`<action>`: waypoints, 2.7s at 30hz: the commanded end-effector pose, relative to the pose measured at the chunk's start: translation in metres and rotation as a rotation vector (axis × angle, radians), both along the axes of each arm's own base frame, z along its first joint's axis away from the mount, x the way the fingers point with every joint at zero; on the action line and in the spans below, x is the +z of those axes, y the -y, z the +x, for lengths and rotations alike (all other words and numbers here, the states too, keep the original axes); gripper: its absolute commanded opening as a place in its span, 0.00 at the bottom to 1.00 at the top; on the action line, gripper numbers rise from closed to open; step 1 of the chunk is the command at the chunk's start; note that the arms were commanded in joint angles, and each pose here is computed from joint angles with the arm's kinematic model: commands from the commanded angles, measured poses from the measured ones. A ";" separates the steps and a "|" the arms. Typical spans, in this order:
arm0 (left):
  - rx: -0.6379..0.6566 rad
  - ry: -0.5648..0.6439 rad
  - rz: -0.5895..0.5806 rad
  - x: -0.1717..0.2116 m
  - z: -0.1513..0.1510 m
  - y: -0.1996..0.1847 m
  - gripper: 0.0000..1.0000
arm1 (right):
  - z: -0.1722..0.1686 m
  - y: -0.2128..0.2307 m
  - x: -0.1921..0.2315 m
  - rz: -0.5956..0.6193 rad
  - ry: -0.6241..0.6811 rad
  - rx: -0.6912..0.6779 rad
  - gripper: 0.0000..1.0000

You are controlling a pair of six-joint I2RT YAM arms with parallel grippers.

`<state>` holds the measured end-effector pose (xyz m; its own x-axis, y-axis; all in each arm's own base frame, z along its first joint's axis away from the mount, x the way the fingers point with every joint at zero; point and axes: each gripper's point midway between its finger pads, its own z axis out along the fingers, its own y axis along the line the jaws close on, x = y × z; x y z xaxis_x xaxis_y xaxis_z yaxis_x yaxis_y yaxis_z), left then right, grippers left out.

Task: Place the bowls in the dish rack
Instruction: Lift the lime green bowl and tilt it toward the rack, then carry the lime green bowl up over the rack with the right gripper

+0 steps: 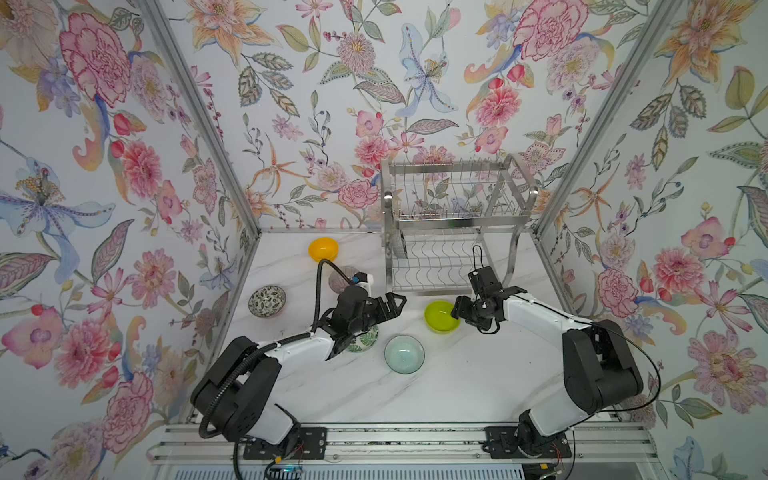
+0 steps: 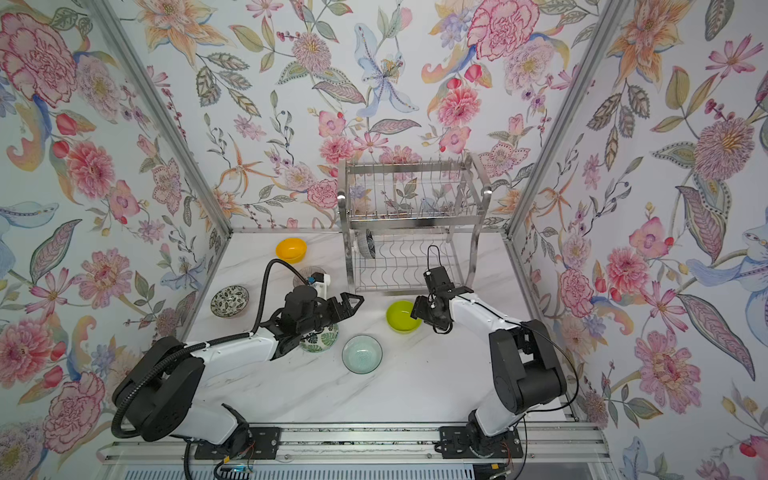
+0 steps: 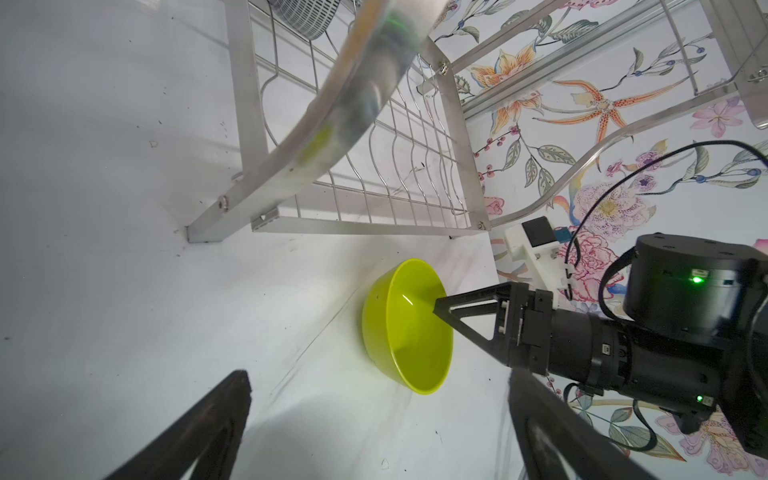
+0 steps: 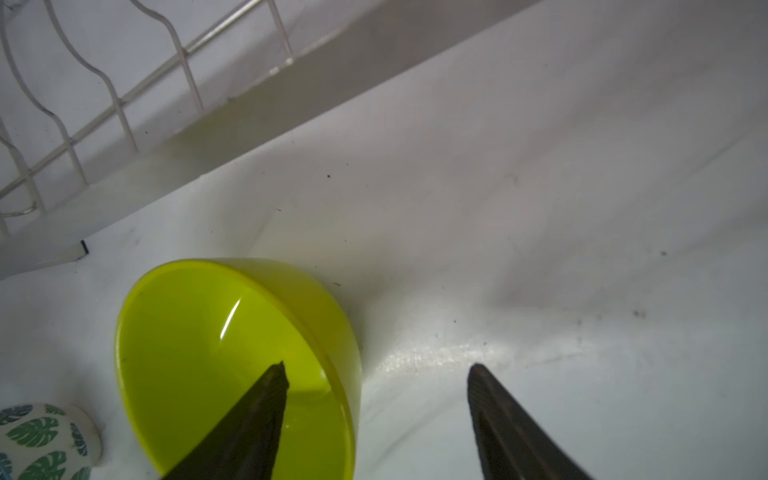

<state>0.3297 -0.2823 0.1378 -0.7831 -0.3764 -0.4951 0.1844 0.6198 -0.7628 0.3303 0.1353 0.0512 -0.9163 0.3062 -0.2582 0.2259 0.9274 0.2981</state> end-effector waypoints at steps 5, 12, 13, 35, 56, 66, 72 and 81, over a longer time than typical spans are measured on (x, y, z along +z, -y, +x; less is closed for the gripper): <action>-0.065 0.006 -0.019 0.009 -0.001 0.016 0.99 | -0.005 -0.007 -0.007 -0.027 -0.016 0.013 0.44; -0.032 0.000 0.006 -0.002 -0.002 0.023 0.99 | -0.014 -0.008 -0.018 -0.042 0.000 0.048 0.31; -0.026 0.006 0.016 -0.002 -0.003 0.025 0.99 | -0.013 -0.008 -0.018 -0.049 0.003 0.056 0.29; -0.014 0.082 0.141 0.031 -0.002 0.051 0.99 | -0.018 0.018 0.051 -0.131 0.265 0.059 0.00; 0.013 0.260 0.174 0.072 0.021 0.095 0.86 | 0.048 -0.018 0.160 -0.095 0.594 0.019 0.00; 0.041 0.250 0.204 0.068 0.030 0.097 0.64 | 0.054 -0.028 0.178 -0.028 0.677 -0.030 0.00; 0.034 0.239 0.202 0.066 0.033 0.102 0.48 | 0.049 -0.039 0.178 0.020 0.716 -0.036 0.00; 0.025 0.243 0.200 0.071 0.038 0.111 0.06 | 0.039 -0.047 0.169 0.057 0.709 -0.061 0.04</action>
